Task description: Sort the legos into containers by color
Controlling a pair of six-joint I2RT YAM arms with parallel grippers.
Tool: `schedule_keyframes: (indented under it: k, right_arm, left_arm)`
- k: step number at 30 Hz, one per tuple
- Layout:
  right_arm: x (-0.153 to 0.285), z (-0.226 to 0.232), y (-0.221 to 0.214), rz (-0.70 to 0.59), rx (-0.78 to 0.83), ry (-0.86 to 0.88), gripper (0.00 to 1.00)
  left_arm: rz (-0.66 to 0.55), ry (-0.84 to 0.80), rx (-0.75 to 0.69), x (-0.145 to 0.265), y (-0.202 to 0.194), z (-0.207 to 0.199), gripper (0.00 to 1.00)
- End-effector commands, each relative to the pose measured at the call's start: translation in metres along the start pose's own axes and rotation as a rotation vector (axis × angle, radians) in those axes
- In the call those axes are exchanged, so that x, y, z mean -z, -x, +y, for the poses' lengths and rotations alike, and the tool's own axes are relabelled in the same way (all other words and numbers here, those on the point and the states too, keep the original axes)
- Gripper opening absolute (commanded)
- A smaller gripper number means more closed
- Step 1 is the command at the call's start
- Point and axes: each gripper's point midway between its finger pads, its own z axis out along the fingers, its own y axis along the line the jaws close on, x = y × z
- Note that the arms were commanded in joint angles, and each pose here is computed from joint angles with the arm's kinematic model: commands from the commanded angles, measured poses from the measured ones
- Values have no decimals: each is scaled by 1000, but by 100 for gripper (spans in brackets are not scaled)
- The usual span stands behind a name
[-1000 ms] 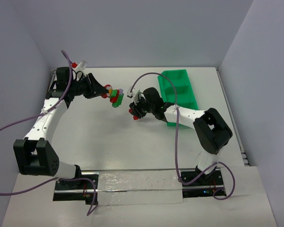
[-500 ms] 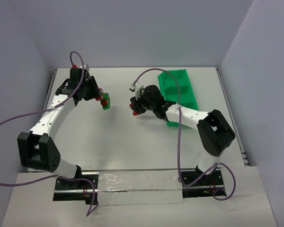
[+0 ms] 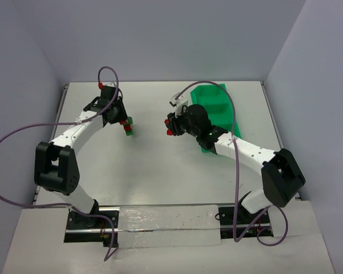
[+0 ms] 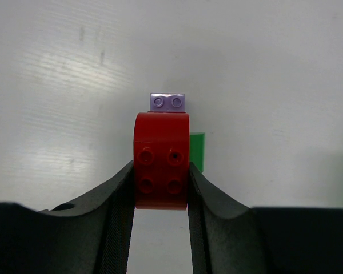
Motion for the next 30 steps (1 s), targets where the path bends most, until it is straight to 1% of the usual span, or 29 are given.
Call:
schedule_keyframes:
  k: [1, 2, 3, 5, 7, 9, 10, 11, 12, 13, 14, 15, 16, 19, 21, 24, 27, 29, 30]
  right_arm:
    - [16, -5, 19, -73, -12, -41, 3]
    - [19, -5, 19, -79, -11, -42, 3]
    - [22, -5, 19, -84, -12, -42, 4]
    - [24, -5, 17, -84, -13, -42, 4]
    - [24, -5, 15, -79, -14, -41, 5]
    - [25, -4, 13, -76, -14, -38, 5]
    - [26, -4, 13, -75, -14, -38, 5]
    - [27, -4, 13, -77, -16, -38, 6]
    - [28, -4, 13, -80, -32, -37, 7]
    - [29, -3, 12, -80, -41, -36, 7]
    - [29, -3, 12, -81, -41, -37, 7]
    - [30, -3, 12, -82, -41, -39, 8]
    - [31, -3, 12, -82, -41, -39, 8]
    - [32, -3, 13, -81, -38, -38, 10]
    - [34, -3, 18, -86, -38, -38, 12]
    - [37, -2, 22, -84, -39, -36, 14]
    - [39, -1, 30, -75, -78, -40, 17]
    - [35, 0, 42, -74, -142, -45, 17]
    - [30, -2, 45, -41, -212, -72, 17]
  left_arm:
    - [-77, -334, 104, 6, 32, -35, 0]
    - [-40, -408, 129, 3, 26, -34, 0]
    - [-28, -453, 153, -1, 24, -34, 0]
    - [-6, -490, 182, -8, 21, -32, 0]
    - [14, -500, 210, -14, 19, -30, 1]
    - [49, -466, 227, -29, 11, -24, 8]
    - [58, -450, 230, -33, 9, -22, 15]
    - [64, -440, 231, -35, 8, -21, 29]
    - [71, -421, 231, -37, 5, -17, 54]
    - [71, -405, 229, -39, 4, -14, 66]
    - [68, -391, 226, -39, 4, -12, 76]
    - [66, -373, 222, -39, 4, -9, 93]
    - [66, -356, 218, -39, 4, -6, 99]
    - [46, -300, 199, -33, 11, 3, 99]
    - [-16, -243, 188, -23, 30, 10, 99]
    - [-119, -193, 151, 12, 59, 15, 99]
    - [-198, -230, 85, 47, 74, 2, 99]
    - [-191, -300, 43, 59, 69, -14, 99]
    - [-185, -340, 15, 67, 64, -24, 99]
